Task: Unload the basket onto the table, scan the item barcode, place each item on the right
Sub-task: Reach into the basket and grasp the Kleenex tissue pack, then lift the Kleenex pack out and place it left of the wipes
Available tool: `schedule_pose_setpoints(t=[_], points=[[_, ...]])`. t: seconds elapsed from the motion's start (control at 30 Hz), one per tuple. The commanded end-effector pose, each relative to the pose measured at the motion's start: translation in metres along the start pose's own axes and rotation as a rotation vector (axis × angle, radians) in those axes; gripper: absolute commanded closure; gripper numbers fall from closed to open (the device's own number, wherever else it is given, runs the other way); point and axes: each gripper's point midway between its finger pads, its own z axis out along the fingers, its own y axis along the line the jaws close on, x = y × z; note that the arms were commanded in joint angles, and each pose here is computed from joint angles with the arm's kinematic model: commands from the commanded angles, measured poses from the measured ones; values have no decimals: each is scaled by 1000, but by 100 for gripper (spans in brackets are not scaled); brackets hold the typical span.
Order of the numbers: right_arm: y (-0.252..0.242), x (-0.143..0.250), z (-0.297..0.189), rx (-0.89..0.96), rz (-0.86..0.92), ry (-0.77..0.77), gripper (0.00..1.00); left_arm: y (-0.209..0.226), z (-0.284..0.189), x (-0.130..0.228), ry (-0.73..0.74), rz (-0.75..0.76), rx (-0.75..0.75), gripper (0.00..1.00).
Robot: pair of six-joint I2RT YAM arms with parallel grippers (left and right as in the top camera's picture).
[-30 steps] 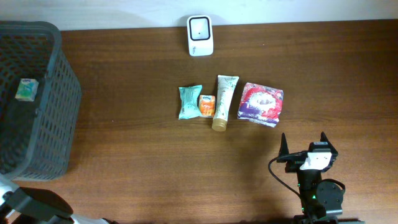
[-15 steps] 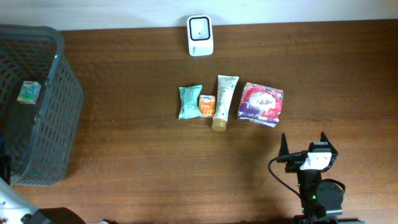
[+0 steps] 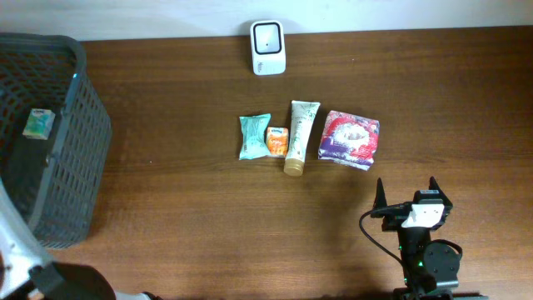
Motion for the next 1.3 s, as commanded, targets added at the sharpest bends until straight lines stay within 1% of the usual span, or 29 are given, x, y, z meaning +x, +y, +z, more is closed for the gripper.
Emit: schedule_pose_setpoints(t=[0.0,0.1,0.17,0.23,0.27,0.3,0.37,0.4,0.43,0.57,0.63,0.77,0.8,0.87,0.9,0.93,0.97,1.1,1.17,1.2,1.23,1.27], points=[[-1,4,0,7,-7,6,1,-9,50,28,82,338,27,1],[-1,4,0,7,-7,6,1,-9,91,64,180,534,45,0],[-1,4,0,7,-7,6,1,-15,119,91,238,638,69,2],[-1,4,0,7,-7,6,1,-16,137,107,266,685,64,3],[-1,4,0,7,-7,6,1,-12,148,115,280,700,19,6],[-1,4,0,7,-7,6,1,-12,156,122,293,710,6,7],[-1,4,0,7,-7,6,1,-13,169,141,331,777,25,10],[-1,4,0,7,-7,6,1,-12,174,147,346,790,30,9],[-1,4,0,7,-7,6,1,-12,180,151,347,790,29,10],[-1,4,0,7,-7,6,1,-12,193,156,335,796,30,16],[-1,4,0,7,-7,6,1,-11,200,163,342,827,36,26],[-1,4,0,7,-7,7,1,-15,207,156,296,821,35,40],[-1,4,0,7,-7,6,1,-15,209,158,299,821,36,39],[-1,4,0,7,-7,6,1,-13,213,167,320,823,37,34],[-1,4,0,7,-7,6,1,-10,218,179,350,826,40,29],[-1,4,0,7,-7,6,1,-8,221,186,369,828,41,28],[-1,4,0,7,-7,7,1,-7,224,192,382,829,43,28],[-1,4,0,7,-7,6,1,-7,228,194,375,828,42,29],[-1,4,0,7,-7,6,1,-8,230,190,357,827,41,38],[-1,4,0,7,-7,7,1,-9,230,189,352,826,40,43],[-1,4,0,7,-7,6,1,-9,230,189,351,826,40,51],[-1,4,0,7,-7,6,1,-8,230,190,358,827,40,79]])
